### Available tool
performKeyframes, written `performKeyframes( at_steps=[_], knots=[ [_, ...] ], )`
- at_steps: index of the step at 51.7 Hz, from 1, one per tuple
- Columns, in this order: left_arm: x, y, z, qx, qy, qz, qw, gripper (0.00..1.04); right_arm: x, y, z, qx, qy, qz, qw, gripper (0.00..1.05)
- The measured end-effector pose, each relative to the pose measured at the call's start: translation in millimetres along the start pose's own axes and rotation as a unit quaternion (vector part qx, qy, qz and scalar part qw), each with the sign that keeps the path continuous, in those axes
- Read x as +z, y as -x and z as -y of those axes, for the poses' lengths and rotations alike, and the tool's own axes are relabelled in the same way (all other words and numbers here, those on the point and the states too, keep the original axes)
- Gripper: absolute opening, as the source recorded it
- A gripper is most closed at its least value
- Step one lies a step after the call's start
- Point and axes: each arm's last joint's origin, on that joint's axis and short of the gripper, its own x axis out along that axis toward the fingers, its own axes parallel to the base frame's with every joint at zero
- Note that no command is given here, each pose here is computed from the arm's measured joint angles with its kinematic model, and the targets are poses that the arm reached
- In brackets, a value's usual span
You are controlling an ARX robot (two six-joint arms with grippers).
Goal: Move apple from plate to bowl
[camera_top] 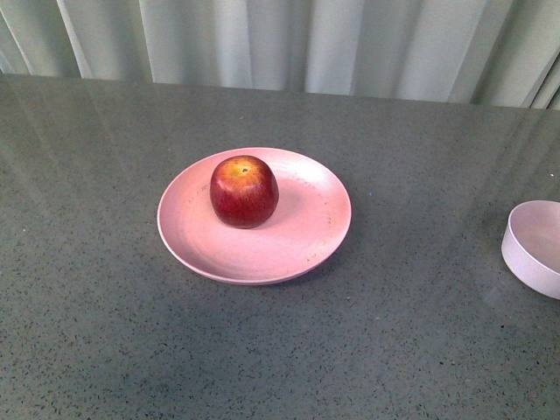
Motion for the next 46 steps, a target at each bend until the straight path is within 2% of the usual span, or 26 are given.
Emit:
performKeyframes(
  at_steps=[16, 26, 33, 46],
  knots=[
    [0, 0, 0, 0.000, 0.000, 0.000, 1.000, 0.96, 0, -5, 0, 0.003, -0.038, -0.015, 0.999, 0.26],
    [0, 0, 0, 0.000, 0.000, 0.000, 1.000, 0.96, 1, -2, -4, 0.012, -0.045, -0.021, 0.999, 0.01],
    [0, 0, 0, 0.000, 0.000, 0.000, 1.000, 0.96, 6, 3, -15, 0.026, -0.047, -0.018, 0.998, 0.02],
    [0, 0, 0, 0.000, 0.000, 0.000, 1.000, 0.96, 14, 6, -60, 0.066, -0.047, -0.014, 0.997, 0.02]
  ],
)
